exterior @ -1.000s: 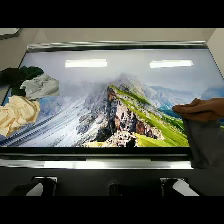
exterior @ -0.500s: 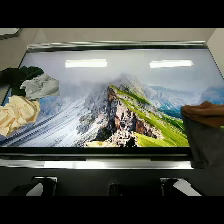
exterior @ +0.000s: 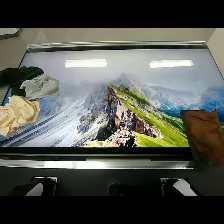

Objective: Fold the shirts.

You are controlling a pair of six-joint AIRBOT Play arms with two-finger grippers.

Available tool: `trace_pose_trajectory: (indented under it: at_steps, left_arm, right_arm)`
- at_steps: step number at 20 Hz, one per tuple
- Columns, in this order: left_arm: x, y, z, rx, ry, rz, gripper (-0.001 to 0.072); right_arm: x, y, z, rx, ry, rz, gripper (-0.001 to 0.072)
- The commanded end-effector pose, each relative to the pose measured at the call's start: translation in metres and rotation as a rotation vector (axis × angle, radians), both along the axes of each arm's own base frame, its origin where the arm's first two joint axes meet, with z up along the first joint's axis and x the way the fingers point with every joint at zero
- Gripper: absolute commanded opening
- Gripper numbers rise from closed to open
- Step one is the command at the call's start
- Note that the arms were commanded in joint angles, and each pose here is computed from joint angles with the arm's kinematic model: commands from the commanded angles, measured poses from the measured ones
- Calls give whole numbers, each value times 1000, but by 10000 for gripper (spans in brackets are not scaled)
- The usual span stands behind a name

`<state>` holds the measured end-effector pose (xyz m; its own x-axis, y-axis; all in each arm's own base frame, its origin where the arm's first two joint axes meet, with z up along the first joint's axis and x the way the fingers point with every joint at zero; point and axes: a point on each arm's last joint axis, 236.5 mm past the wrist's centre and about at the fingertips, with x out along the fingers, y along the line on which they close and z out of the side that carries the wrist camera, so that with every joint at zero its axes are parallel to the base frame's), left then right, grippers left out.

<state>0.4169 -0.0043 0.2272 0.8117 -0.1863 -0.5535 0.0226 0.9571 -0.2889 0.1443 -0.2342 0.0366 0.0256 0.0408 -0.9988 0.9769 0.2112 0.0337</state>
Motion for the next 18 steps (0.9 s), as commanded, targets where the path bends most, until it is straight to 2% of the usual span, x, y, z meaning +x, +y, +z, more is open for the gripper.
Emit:
trace_pose_trajectory:
  at_steps: [1,2,3,4,7,10,12,13,15,17,18]
  left_arm:
    - [1,0,1,1,-4,2,32]
    - [1,1,0,1,-3,2,32]
    - [1,1,0,0,-1,2,32]
    - [2,1,-1,0,1,2,32]
    - [7,3,11,0,-48,16,32]
    - [12,5,62,32,-179,16,30]
    - [17,10,98,186,-277,6,27]
    - [21,17,101,280,-267,33,27]
    - [28,29,73,453,-133,92,28]
    - [22,23,7,541,114,53,32]
    - [12,15,-33,522,267,22,108]
  right_arm:
    - [-20,13,-49,20,69,-34,52]
    - [-21,13,-53,17,71,-33,137]
    - [-21,11,-54,11,70,-31,423]
    - [-20,9,-51,0,63,-3,676]
    - [-2,-23,-15,-125,-4,109,681]
    - [57,-84,89,-451,-245,185,682]
    - [128,-85,186,-659,-545,321,682]
    - [164,-64,225,-721,-674,411,681]
    - [223,8,246,-693,-801,606,680]
    - [256,106,207,-485,-774,815,678]
    - [259,154,169,-351,-693,884,634]
